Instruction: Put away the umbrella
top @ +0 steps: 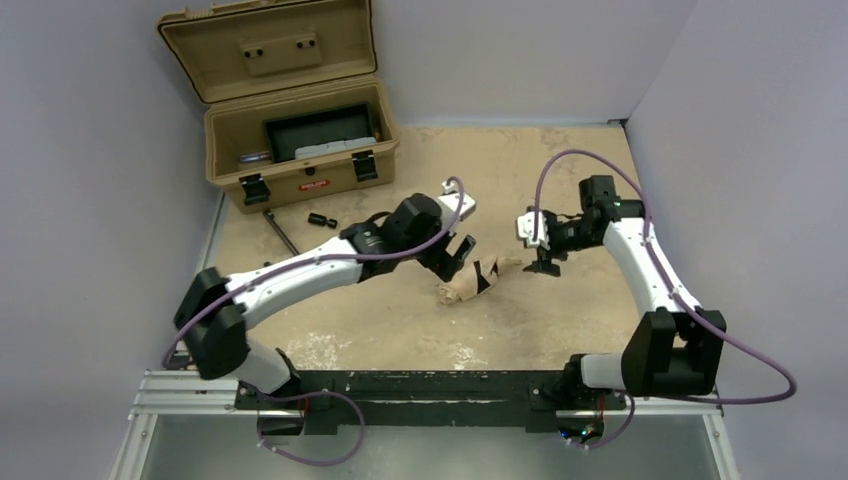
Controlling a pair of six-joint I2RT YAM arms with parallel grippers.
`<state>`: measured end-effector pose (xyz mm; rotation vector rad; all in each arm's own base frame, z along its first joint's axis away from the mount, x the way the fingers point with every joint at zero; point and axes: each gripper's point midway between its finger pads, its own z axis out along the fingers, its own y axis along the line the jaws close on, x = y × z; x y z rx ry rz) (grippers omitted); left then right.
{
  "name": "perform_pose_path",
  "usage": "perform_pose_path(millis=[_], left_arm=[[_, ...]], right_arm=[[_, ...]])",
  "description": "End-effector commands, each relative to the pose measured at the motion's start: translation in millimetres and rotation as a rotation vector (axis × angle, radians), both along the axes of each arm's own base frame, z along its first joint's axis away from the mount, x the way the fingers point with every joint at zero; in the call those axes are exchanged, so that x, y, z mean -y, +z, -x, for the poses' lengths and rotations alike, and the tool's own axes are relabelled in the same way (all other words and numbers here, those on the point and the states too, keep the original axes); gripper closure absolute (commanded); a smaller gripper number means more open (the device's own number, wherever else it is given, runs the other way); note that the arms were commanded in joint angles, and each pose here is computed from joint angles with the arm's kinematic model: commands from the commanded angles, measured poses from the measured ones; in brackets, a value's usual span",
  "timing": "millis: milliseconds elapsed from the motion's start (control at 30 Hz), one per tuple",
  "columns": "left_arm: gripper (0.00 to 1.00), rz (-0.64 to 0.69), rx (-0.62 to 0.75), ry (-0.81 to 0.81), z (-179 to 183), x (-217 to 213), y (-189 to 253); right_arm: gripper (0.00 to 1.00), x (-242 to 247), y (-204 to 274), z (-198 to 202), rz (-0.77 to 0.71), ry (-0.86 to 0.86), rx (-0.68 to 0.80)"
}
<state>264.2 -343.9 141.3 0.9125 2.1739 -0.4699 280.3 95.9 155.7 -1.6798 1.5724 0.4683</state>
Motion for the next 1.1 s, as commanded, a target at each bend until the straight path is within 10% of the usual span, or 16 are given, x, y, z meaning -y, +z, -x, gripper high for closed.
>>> perform_pose_path(millis=[0,367,667,1067], left_arm=[[0.03,0.11,0.074,0.058,6.4,-38.0,47.3],[0.0,0.194,0.183,0.289,52.3,-188.3,93.6],[0.0,0.281,0.314,0.266,85.9,-215.6,91.6],[0.0,0.271,0.338,0.3,84.0,-223.3,95.6]], right_arm=[[0.22,-42.5,-9.2,37.0,0.008,0.366,0.087],[0.21,-137.0,-45.2,17.4,0.091,0.266,0.039],[0.17,-141.4,-95.5,7.0,0.228,0.205,-0.047],[0.68,-144.2,-109.3,-24.7,0.19,-0.141,-0.203]])
